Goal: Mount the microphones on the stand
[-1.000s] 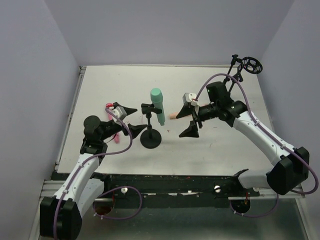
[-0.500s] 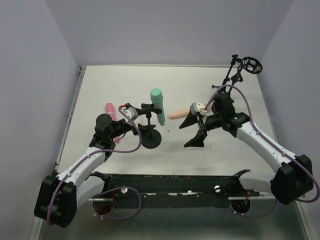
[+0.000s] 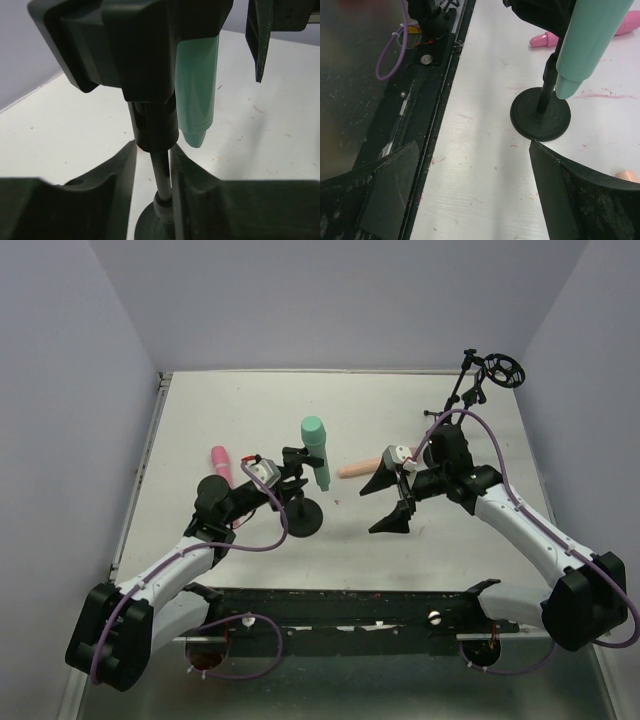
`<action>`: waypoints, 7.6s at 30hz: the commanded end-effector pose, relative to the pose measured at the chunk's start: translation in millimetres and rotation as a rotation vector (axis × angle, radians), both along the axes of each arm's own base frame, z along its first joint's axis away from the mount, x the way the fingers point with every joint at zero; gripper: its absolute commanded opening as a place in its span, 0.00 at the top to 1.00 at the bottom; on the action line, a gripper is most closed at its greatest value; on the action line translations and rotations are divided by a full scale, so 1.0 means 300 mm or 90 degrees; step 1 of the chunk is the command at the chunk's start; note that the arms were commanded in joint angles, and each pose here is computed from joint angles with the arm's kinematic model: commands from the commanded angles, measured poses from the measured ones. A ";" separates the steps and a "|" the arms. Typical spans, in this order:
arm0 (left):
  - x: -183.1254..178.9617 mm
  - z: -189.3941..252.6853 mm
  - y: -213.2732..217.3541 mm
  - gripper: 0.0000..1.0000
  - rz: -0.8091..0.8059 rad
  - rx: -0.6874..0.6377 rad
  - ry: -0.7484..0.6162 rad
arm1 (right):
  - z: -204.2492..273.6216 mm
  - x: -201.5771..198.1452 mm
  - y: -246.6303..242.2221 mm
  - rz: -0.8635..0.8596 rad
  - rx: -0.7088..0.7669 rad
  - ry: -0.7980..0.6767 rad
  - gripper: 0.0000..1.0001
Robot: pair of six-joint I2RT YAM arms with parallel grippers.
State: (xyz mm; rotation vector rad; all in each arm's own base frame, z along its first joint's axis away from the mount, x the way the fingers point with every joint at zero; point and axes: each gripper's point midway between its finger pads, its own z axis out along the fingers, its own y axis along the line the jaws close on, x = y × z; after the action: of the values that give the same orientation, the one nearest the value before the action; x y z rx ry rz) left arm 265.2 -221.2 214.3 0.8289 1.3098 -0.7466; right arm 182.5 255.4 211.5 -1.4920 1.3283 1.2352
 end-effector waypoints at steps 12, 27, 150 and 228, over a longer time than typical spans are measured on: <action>0.075 0.170 0.056 1.00 0.106 -0.103 0.012 | 0.030 -0.007 -0.022 0.005 0.024 -0.019 0.00; 0.437 0.459 0.285 1.00 0.275 -0.147 -0.063 | 0.005 -0.003 -0.025 0.009 0.010 -0.017 0.00; -0.072 0.248 0.341 0.02 0.205 -0.217 0.299 | 0.101 0.649 -0.798 -0.792 -0.059 -0.090 0.00; -0.143 0.300 0.246 0.02 0.030 -0.224 0.275 | 0.134 0.159 -0.124 -0.047 0.082 -0.011 0.97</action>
State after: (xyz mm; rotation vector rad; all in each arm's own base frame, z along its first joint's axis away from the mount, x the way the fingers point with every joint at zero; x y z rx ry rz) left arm 233.1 -140.2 297.8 0.2863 1.5594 -1.0813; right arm 278.3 188.0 273.2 -1.1864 1.3818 1.0583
